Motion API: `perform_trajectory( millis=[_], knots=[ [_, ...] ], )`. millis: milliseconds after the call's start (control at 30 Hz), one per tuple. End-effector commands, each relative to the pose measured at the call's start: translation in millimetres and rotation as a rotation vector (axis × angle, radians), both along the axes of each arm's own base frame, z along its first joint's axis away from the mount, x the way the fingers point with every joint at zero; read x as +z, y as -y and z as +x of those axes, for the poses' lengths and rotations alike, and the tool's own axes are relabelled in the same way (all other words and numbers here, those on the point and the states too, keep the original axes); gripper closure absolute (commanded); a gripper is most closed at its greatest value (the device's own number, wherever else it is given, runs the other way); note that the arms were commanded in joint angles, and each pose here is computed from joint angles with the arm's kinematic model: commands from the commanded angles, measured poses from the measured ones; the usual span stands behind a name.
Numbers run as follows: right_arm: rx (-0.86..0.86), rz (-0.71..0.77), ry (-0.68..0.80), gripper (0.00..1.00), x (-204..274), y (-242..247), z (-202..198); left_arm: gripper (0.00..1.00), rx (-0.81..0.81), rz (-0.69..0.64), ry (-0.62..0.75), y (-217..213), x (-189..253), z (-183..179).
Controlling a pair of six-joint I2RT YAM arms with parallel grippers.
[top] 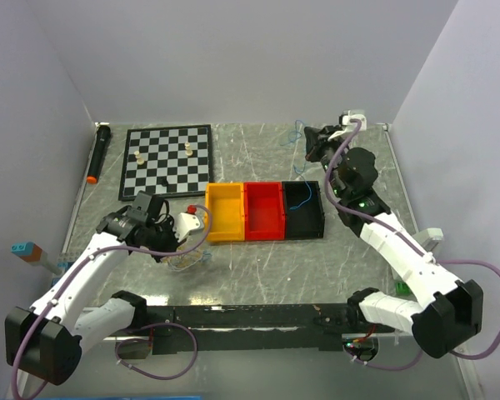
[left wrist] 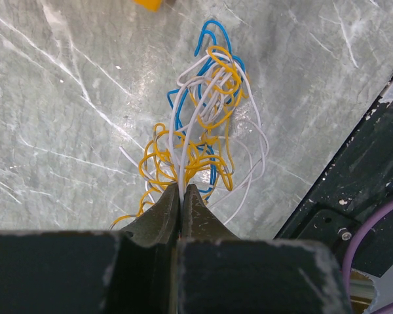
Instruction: Untangle the cables
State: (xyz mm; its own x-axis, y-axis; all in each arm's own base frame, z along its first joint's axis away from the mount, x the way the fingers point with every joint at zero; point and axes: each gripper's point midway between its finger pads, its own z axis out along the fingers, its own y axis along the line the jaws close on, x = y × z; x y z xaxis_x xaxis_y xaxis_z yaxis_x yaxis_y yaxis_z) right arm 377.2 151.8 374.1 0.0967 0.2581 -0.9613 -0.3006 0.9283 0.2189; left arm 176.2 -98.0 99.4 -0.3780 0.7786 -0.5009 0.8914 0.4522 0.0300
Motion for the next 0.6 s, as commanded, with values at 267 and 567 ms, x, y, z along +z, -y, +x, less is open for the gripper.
perform_trajectory(
  millis=[267,567],
  knots=[
    [-0.091,0.02,-0.103,1.0,-57,20,-6,0.99,-0.002,-0.036,-0.003,5,5,-4],
    [-0.221,-0.01,-0.396,1.0,-147,35,-37,0.99,0.001,-0.055,-0.003,10,11,3]
  ],
)
